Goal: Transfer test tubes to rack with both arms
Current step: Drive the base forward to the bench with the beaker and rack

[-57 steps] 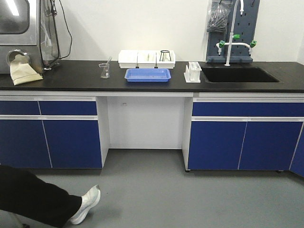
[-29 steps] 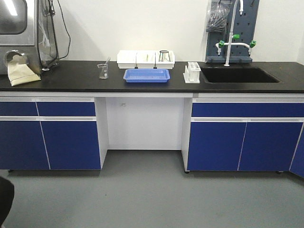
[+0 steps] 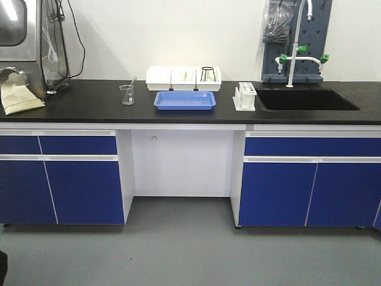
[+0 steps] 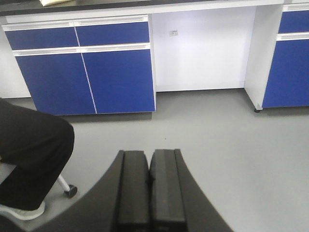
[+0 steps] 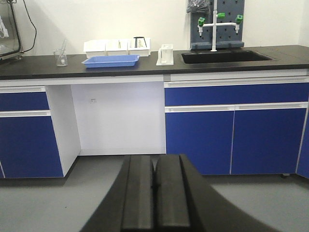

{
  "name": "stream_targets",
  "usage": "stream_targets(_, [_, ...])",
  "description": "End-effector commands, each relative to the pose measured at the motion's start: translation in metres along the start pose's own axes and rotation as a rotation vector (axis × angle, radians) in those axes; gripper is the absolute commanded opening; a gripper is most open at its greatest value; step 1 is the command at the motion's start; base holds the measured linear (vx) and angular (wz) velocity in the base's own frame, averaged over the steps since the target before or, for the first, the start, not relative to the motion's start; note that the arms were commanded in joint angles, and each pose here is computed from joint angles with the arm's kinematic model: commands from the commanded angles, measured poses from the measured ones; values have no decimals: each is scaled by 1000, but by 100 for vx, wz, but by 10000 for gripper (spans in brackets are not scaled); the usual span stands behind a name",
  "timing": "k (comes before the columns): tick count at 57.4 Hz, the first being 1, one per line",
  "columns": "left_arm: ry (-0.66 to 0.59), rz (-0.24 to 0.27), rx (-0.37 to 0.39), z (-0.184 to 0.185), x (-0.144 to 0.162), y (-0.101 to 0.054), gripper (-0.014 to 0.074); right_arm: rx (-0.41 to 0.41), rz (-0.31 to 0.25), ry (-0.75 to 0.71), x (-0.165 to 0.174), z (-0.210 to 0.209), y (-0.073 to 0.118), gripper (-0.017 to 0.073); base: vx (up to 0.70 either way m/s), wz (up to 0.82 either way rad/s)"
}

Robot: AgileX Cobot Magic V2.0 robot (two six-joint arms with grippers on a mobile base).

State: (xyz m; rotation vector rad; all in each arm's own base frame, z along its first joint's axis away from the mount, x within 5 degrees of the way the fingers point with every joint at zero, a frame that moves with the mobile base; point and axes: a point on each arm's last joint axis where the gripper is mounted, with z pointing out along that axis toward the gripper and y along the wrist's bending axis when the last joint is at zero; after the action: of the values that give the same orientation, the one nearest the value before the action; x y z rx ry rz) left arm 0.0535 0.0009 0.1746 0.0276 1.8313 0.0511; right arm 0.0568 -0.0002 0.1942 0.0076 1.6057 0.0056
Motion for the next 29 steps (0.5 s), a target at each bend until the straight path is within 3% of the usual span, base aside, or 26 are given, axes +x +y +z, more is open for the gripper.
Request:
stream_targets(1, [-123, -10, -9, -5, -18, 1, -4, 0, -5, -67, -3, 0, 0, -9, 30, 4])
stream_targets(29, [-123, -10, -9, -5, -18, 1, -4, 0, -5, -67, -3, 0, 0, -9, 35, 3])
